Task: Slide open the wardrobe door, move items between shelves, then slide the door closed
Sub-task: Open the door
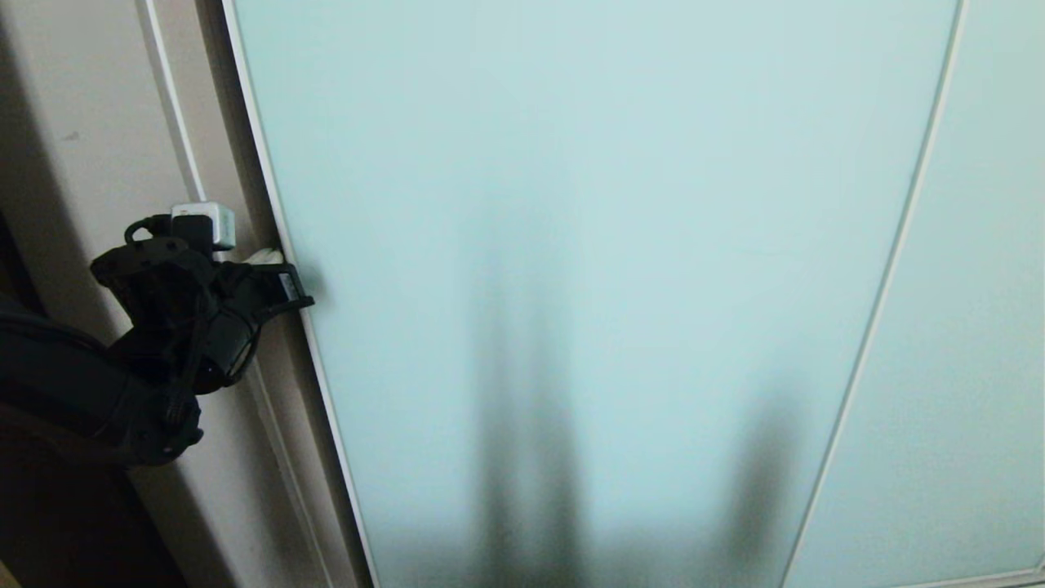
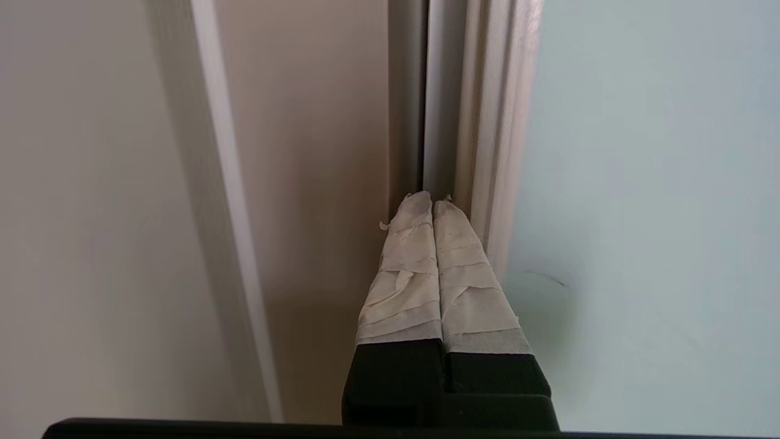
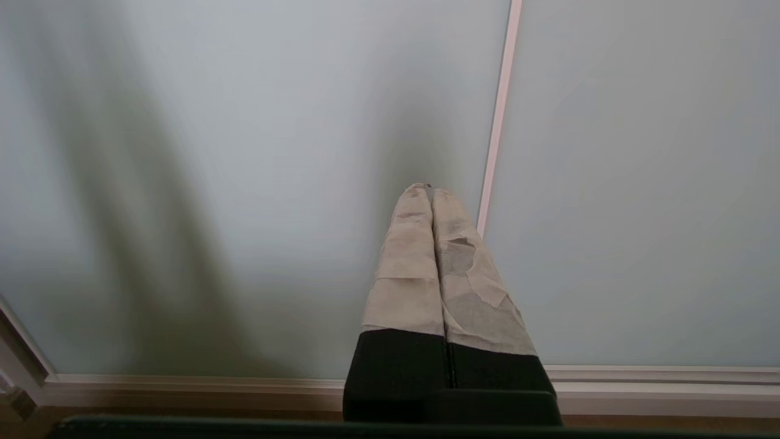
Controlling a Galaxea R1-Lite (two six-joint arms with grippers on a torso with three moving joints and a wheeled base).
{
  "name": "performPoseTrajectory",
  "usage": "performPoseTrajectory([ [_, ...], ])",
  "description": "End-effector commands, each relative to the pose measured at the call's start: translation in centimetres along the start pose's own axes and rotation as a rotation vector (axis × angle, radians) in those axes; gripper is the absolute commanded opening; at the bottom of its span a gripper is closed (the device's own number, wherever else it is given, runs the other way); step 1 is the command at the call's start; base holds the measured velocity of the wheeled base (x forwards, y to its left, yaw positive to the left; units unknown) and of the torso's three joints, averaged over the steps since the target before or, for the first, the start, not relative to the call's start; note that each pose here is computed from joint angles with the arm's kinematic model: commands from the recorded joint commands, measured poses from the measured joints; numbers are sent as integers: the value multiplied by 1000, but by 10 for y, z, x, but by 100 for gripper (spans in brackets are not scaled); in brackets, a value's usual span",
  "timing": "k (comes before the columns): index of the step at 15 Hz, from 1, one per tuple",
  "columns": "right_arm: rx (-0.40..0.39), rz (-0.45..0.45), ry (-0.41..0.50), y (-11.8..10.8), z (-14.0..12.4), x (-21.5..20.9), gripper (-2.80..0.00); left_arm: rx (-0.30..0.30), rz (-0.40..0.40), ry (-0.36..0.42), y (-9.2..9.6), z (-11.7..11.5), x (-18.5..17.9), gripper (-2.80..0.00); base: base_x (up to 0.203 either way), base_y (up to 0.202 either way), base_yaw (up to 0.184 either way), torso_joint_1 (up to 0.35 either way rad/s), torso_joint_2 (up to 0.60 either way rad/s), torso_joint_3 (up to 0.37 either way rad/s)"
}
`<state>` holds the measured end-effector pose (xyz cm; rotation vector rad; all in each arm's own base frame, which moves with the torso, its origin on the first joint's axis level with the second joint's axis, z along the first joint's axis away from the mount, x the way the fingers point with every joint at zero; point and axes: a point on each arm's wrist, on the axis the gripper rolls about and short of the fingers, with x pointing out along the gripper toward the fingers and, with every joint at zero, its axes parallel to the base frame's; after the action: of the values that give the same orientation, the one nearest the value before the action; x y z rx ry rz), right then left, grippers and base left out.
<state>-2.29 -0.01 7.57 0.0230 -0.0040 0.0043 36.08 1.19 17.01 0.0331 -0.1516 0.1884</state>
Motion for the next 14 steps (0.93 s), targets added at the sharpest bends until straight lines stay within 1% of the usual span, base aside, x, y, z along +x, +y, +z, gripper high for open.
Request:
performPoseTrajectory([
  [1,0,0,-1,0,0,0,-280,0,2,-2,-1,-4,5,-280,0,0,0,0,0,0],
  [7,0,0,-1,0,0,0,-280,-1,-19,-6,-4,-8,13,-280,0,0,0,0,0,0],
  [9,0,0,-1,0,0,0,-280,-2,-33,-8,-9,-9,14,-280,0,0,0,0,0,0],
  [11,0,0,-1,0,0,0,-280,-5,-68,-3,-15,-10,11,-280,0,0,0,0,0,0],
  [14,0,0,-1,0,0,0,-280,-13,-112,-24,-32,-6,7,-280,0,0,0,0,0,0],
])
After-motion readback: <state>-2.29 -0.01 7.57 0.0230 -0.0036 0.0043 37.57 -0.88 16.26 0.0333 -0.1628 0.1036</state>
